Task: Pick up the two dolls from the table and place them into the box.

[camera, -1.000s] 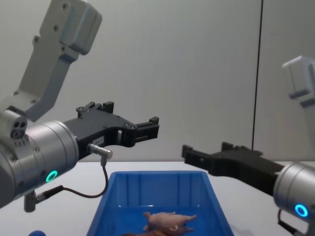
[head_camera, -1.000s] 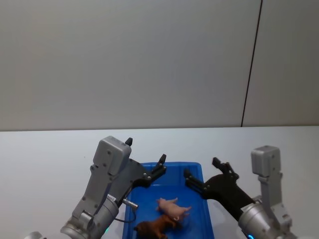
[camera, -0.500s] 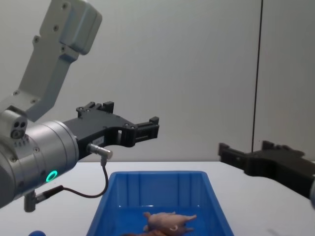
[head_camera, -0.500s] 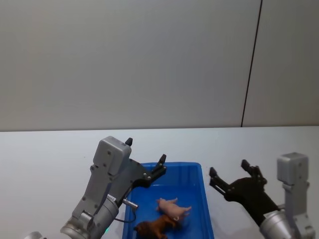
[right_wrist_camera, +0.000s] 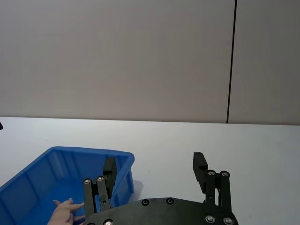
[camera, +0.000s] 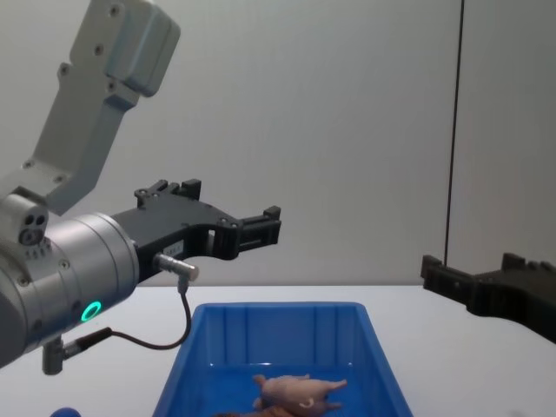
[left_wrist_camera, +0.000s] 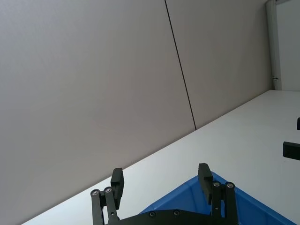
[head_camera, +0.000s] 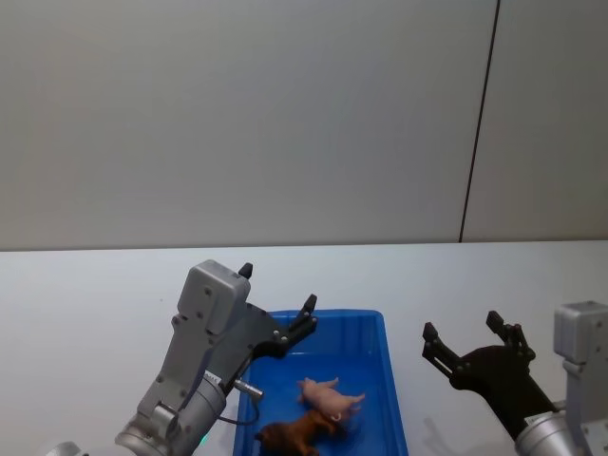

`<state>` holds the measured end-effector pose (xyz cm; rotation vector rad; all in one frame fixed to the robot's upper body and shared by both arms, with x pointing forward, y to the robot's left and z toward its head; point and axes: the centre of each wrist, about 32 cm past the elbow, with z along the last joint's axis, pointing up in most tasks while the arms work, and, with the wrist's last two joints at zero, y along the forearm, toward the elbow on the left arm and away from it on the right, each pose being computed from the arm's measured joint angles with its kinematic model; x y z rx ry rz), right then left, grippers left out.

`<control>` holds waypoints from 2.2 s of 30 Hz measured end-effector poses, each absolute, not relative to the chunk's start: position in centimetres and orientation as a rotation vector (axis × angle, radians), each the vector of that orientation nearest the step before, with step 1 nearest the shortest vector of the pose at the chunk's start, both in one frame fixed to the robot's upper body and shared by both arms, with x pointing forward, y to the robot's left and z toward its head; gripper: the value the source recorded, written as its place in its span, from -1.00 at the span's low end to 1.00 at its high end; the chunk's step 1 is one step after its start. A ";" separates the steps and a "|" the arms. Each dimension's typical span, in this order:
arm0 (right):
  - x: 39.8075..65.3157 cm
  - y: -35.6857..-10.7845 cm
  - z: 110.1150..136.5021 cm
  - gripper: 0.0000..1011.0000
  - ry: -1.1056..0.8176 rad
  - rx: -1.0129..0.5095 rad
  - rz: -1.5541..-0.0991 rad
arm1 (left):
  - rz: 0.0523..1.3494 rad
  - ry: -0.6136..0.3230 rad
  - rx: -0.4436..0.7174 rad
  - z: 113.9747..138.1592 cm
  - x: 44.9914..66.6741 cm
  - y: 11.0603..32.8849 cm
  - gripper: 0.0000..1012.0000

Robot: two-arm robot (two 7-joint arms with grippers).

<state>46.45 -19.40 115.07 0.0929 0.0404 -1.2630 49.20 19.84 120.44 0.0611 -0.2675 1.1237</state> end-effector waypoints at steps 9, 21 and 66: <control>46.1 -19.6 115.1 0.98 0.040 0.093 -1.280 | 1.124 -0.268 0.061 120.4 49.2 19.8 0.98; 46.0 -19.7 115.1 0.98 0.040 0.093 -1.288 | 1.124 -0.266 0.062 120.4 49.2 19.9 0.98; 45.8 -19.8 115.1 0.98 0.040 0.093 -1.293 | 1.254 -0.016 0.254 120.0 47.3 26.8 0.98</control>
